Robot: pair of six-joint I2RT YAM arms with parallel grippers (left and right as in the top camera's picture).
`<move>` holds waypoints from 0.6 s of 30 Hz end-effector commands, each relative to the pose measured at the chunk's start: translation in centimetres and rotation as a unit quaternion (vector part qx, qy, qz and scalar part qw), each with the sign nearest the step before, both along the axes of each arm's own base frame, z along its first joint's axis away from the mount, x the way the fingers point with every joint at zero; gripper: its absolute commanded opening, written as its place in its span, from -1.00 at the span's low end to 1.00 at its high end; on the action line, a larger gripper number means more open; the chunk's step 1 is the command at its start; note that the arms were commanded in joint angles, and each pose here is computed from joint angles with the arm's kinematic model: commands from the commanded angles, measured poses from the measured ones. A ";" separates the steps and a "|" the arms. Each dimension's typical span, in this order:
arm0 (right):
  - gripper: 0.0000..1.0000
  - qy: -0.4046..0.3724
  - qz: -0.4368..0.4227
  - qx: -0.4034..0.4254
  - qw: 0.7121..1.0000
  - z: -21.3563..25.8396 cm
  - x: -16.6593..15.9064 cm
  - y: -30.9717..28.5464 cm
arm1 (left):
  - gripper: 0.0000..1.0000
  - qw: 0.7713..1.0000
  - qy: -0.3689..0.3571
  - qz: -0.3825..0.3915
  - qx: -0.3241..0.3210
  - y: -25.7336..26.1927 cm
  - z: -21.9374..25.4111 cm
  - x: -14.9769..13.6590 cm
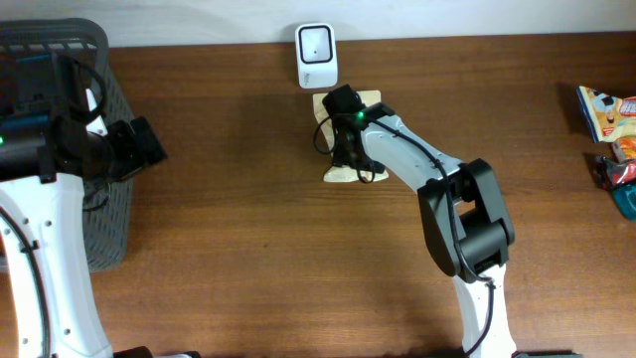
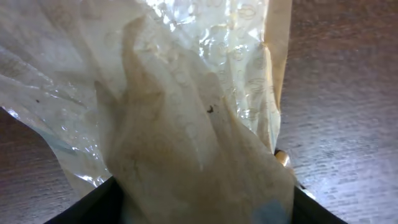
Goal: Scan the item barcode
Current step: 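Carry the beige pouch to the right edge and release it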
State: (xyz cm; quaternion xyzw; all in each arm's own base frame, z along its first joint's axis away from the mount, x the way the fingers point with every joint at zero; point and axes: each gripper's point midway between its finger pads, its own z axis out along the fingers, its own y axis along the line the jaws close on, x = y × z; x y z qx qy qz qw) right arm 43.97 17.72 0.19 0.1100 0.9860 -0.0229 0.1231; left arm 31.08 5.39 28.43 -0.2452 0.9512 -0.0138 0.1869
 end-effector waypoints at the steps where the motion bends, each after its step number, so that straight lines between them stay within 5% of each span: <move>1: 0.09 0.049 -0.016 -0.029 0.998 -1.9 -1.6 -2.7 | 0.98 1.000 -0.001 0.005 -0.005 0.0 0.0 -0.1; 10: -0.01 0.055 -0.079 -0.028 0.995 1.6 0.3 -8.2 | 0.98 1.000 -0.001 0.005 -0.005 0.0 0.0 -0.1; 18: -0.03 -0.014 -0.180 -0.003 0.984 8.5 3.0 -17.1 | 0.98 1.000 -0.001 0.005 -0.005 0.0 0.0 -0.1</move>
